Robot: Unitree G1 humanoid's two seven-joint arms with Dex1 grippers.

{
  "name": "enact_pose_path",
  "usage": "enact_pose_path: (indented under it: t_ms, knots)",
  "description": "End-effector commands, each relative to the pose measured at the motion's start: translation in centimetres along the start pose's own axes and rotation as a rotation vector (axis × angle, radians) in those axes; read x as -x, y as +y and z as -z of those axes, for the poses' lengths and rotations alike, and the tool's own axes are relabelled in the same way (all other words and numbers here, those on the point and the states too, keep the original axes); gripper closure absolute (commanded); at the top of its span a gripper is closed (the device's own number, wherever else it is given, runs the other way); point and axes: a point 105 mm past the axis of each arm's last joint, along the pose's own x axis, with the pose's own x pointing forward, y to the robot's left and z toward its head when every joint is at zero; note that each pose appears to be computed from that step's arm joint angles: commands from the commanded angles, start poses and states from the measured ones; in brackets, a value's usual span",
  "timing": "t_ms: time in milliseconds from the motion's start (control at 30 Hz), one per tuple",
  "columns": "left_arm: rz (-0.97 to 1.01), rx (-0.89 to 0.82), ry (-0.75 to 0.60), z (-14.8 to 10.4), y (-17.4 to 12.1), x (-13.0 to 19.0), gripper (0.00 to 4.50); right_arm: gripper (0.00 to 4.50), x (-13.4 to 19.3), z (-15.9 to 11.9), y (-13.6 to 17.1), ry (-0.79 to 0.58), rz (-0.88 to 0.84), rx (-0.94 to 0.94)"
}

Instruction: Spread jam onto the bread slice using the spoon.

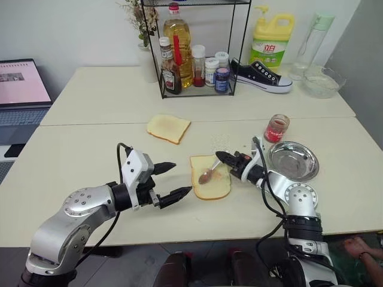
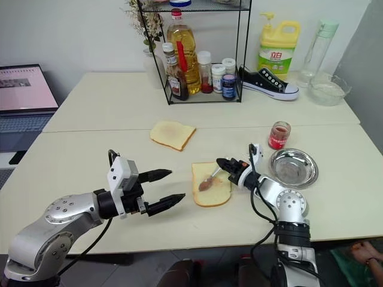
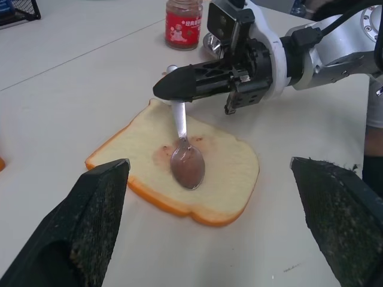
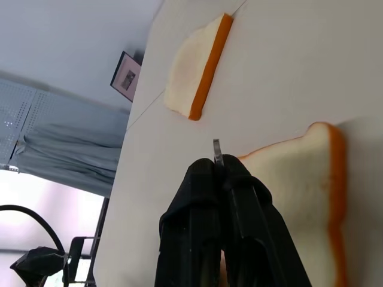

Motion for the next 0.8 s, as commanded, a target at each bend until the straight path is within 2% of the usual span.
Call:
enact_pose_path:
  t_ms: [33, 300, 600, 800]
  knots:
    - [0.014, -0.038, -0.032, -1.2, -0.3, 0.1, 0.0, 4.47, 1.5, -1.0, 0.3, -0.028, -0.017, 0.021]
    - [0.026, -0.039, -0.039, -1.3, -0.1, -0.3, 0.0, 4.47, 3.4, -2.3, 0.4, -0.068, -0.005, 0.013]
    - [0.042, -0.043, -0.045, -1.5, -0.1, -0.6, 0.0, 4.47, -1.1, -2.8, 1.9, -0.123, -0.045, -0.067]
    - [0.049, -0.049, -0.039, -1.5, -0.2, -0.6, 0.0, 4.47, -2.0, -2.0, -0.1, -0.088, -0.001, -0.009]
